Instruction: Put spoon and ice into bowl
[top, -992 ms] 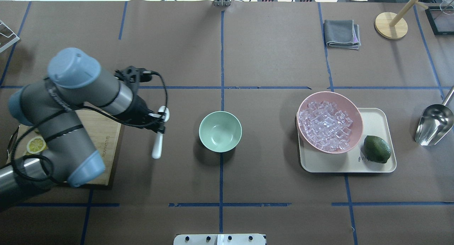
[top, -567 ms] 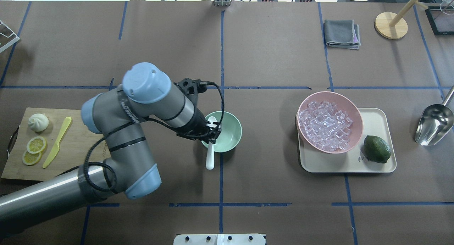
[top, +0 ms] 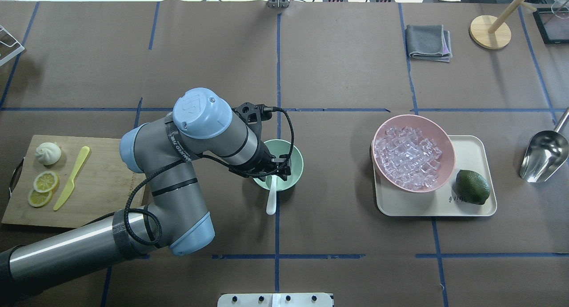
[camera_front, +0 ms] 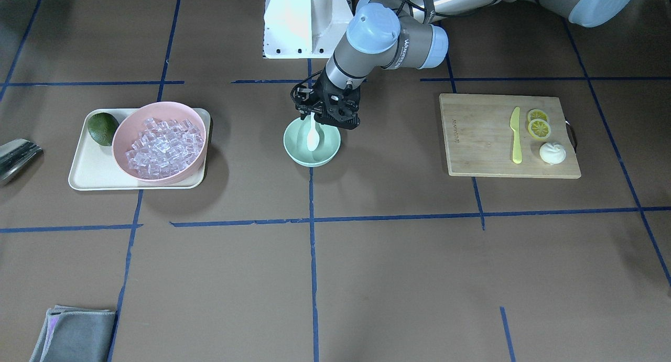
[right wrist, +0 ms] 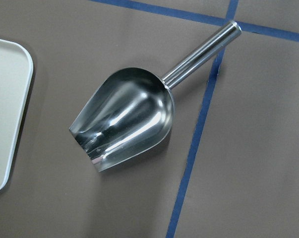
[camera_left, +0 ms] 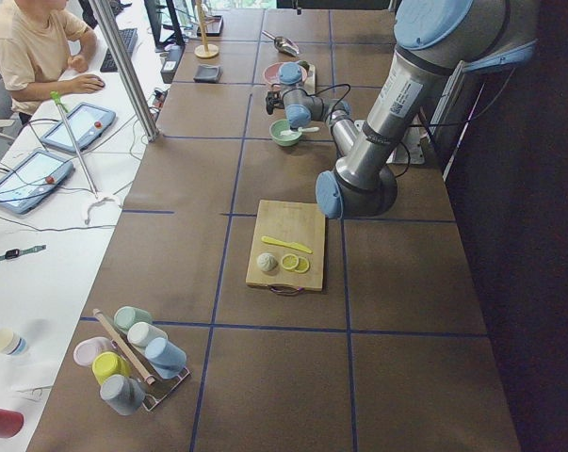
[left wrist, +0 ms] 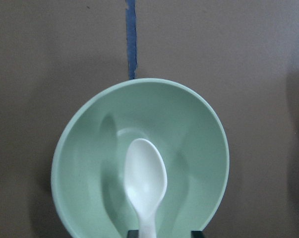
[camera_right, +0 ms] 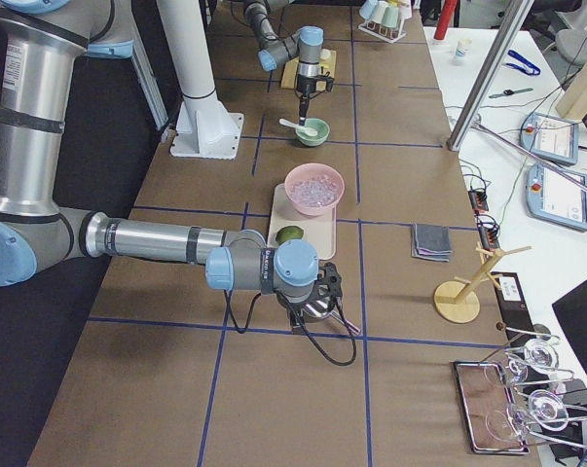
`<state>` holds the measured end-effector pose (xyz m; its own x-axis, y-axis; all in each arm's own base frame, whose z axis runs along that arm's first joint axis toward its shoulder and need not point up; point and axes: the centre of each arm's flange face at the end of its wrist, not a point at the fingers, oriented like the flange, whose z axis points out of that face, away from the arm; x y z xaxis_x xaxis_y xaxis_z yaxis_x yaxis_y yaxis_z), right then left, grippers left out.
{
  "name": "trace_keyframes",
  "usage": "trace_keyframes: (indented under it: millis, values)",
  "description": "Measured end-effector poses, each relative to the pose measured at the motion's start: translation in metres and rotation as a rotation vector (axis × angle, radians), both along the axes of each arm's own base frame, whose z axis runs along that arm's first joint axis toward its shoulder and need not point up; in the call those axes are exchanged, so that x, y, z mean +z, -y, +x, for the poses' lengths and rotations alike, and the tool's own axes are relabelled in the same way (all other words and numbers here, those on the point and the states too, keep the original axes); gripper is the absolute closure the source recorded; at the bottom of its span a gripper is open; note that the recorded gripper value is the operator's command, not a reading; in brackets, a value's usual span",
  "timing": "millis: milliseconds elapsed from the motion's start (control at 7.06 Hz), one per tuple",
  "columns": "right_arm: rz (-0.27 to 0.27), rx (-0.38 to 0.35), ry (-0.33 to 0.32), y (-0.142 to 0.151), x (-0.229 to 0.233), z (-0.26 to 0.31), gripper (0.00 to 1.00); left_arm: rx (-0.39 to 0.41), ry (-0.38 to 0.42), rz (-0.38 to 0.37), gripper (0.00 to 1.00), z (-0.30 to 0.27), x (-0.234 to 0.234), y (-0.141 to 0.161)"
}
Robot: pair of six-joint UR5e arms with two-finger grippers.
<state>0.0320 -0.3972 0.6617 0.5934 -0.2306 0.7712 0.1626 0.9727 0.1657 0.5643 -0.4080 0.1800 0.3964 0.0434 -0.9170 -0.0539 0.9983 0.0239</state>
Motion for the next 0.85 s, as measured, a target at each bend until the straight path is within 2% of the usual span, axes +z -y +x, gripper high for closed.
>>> trace_keyframes:
  millis: [425, 850]
  values:
    - [-0.085, 0.101, 0.062, 0.022, -0.039, -0.034, 0.00, -0.037, -0.030, -0.003, 0.13, -0.057, 0.004, 0.021]
    - [-0.150, 0.228, 0.153, 0.060, -0.122, -0.121, 0.00, -0.041, -0.067, -0.036, 0.13, -0.151, 0.030, 0.027]
